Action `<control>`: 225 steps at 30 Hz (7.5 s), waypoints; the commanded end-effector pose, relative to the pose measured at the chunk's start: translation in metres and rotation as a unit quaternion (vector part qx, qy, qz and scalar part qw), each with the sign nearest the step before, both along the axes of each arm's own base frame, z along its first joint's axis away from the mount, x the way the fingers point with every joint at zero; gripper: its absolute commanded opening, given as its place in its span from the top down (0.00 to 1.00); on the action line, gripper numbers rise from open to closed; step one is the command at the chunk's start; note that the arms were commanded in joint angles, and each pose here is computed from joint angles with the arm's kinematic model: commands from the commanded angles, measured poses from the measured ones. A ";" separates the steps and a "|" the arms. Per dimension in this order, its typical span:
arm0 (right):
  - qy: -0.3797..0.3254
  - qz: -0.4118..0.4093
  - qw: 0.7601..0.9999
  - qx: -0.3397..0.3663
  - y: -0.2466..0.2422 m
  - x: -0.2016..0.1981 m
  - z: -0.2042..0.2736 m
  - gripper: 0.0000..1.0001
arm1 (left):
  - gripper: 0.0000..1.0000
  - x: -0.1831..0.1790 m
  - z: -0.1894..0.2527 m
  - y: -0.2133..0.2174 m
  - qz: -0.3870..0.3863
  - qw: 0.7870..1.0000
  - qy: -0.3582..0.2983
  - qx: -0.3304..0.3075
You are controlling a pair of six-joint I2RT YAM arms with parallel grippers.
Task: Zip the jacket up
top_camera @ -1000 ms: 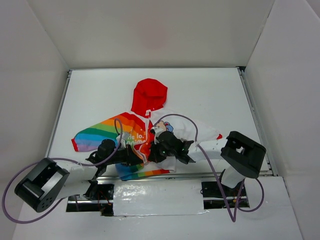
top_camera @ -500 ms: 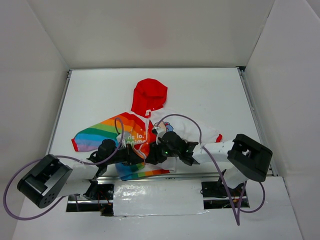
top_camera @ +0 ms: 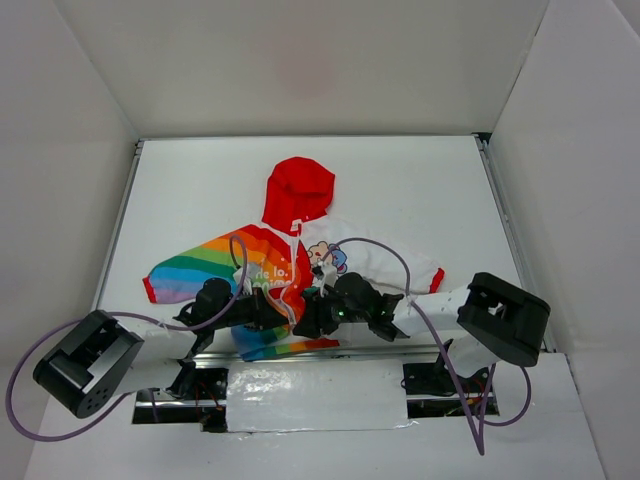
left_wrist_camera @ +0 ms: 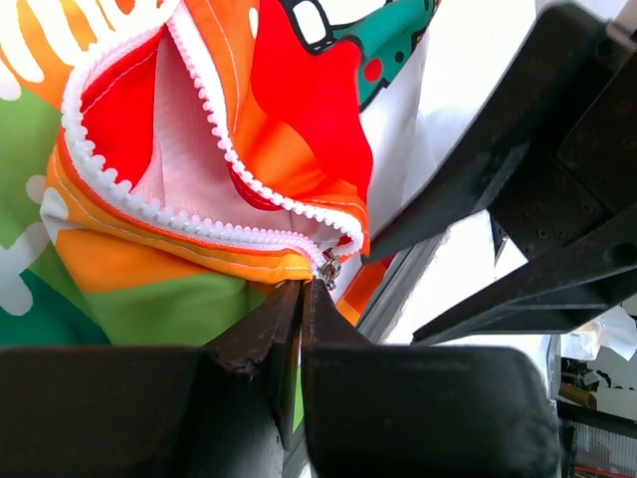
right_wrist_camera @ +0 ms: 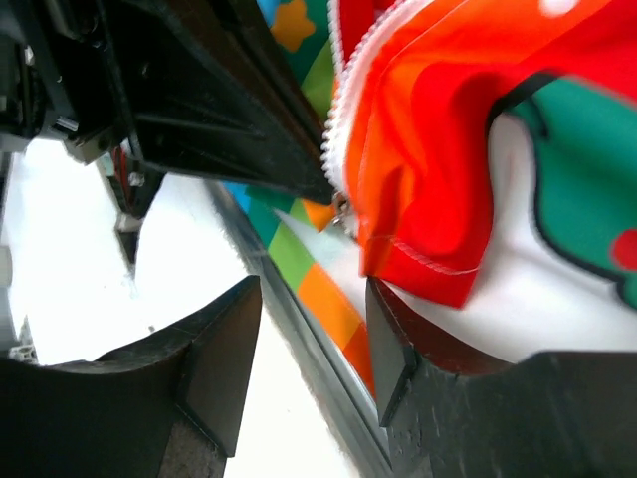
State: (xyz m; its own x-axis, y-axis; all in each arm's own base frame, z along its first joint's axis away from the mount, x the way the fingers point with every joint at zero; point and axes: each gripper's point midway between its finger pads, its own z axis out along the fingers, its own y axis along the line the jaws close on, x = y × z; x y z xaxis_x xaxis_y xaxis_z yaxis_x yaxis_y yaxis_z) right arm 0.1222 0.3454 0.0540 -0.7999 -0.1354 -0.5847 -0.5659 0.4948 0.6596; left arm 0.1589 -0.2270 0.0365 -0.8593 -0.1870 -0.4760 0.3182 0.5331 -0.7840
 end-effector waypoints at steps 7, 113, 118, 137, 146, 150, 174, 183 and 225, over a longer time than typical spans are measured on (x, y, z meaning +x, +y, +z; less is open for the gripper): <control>-0.018 0.022 0.999 0.046 0.022 -0.015 0.017 0.51 | 1.00 -0.005 0.013 -0.005 -0.019 0.999 -0.024 -0.028; 0.403 -0.119 0.883 0.210 0.031 -0.021 0.076 1.00 | 1.00 -0.013 0.044 -0.007 -0.045 0.994 -0.079 -0.061; 0.461 -0.122 0.854 0.209 0.033 -0.022 0.092 1.00 | 1.00 -0.019 0.053 -0.007 -0.056 0.991 -0.096 -0.073; 0.531 -0.241 0.790 0.190 0.002 -0.009 0.099 1.00 | 1.00 -0.026 0.061 -0.005 -0.058 0.987 -0.125 -0.081; 0.522 -0.198 0.793 0.245 -0.006 -0.016 0.092 0.70 | 1.00 -0.027 0.061 -0.007 -0.062 0.986 -0.129 -0.081; 0.514 -0.194 0.800 0.241 -0.004 -0.016 0.093 0.62 | 1.00 -0.027 0.062 -0.007 -0.062 0.986 -0.129 -0.082; 0.193 -0.216 0.948 0.133 -0.030 -0.005 0.055 0.25 | 1.00 -0.025 0.072 -0.014 -0.070 0.984 -0.135 -0.088; 0.123 -0.159 0.970 0.136 -0.007 -0.008 0.050 0.47 | 1.00 -0.021 0.080 -0.018 -0.067 0.986 -0.125 -0.092; 0.087 -0.155 0.961 0.209 0.002 -0.012 0.080 0.66 | 1.00 -0.014 0.096 -0.026 -0.051 0.988 -0.082 -0.117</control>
State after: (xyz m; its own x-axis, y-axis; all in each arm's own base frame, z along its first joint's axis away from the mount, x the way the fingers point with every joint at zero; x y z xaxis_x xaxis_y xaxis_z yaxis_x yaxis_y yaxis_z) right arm 0.1103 0.3441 0.1093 -0.8648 0.2996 -0.4029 -0.2849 0.3679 0.8851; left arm 0.1433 -0.2477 0.1136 -0.8202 -0.2175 -0.5292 0.4396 0.3525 -0.8261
